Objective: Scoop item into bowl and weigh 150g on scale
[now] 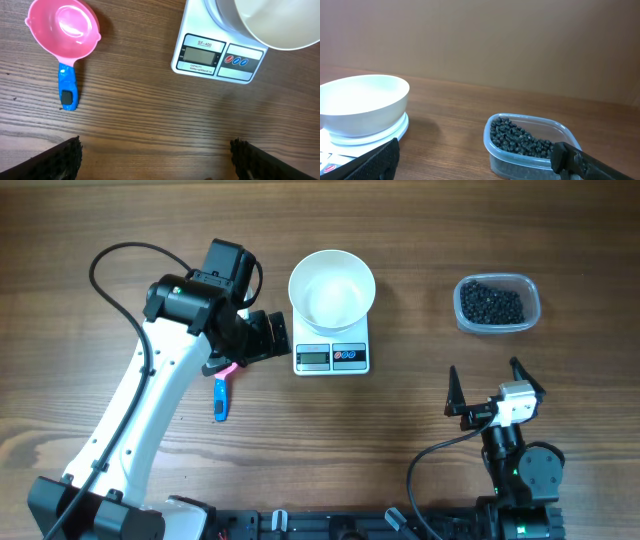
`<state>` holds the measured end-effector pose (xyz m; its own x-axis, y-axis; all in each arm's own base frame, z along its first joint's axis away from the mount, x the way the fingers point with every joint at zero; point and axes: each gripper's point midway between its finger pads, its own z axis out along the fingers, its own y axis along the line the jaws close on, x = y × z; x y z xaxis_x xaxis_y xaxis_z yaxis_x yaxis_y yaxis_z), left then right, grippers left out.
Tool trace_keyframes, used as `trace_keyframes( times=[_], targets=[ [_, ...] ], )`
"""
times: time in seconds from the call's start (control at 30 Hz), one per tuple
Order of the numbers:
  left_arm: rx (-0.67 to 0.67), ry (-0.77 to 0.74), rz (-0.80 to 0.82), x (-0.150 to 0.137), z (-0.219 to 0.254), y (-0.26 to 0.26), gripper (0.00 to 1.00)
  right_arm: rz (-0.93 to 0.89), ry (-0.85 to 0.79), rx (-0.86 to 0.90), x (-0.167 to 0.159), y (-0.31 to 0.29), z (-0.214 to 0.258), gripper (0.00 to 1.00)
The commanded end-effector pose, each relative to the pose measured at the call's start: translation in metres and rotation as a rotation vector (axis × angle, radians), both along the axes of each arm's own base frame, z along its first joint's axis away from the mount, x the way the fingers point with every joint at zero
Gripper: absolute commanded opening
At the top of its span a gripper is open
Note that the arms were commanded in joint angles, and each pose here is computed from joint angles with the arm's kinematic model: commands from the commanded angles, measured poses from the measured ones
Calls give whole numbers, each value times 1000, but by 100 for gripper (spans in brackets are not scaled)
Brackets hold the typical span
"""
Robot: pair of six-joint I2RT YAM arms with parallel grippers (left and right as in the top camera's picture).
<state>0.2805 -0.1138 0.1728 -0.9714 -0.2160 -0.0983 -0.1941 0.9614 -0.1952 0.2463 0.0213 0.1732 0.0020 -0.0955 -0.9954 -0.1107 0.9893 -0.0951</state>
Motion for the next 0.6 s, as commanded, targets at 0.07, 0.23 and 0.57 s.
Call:
trace_keyframes(
  times=[0.07, 0.23, 0.57],
  targets=[
    [16, 8, 11, 3, -8, 4, 100, -8, -12, -8, 0, -1, 2, 100],
    [20, 23, 11, 0, -21, 4, 100, -8, -12, -8, 0, -1, 2, 100],
    [23, 31, 11, 0, -40, 5, 100, -8, -12, -8, 0, -1, 2, 100]
  ],
)
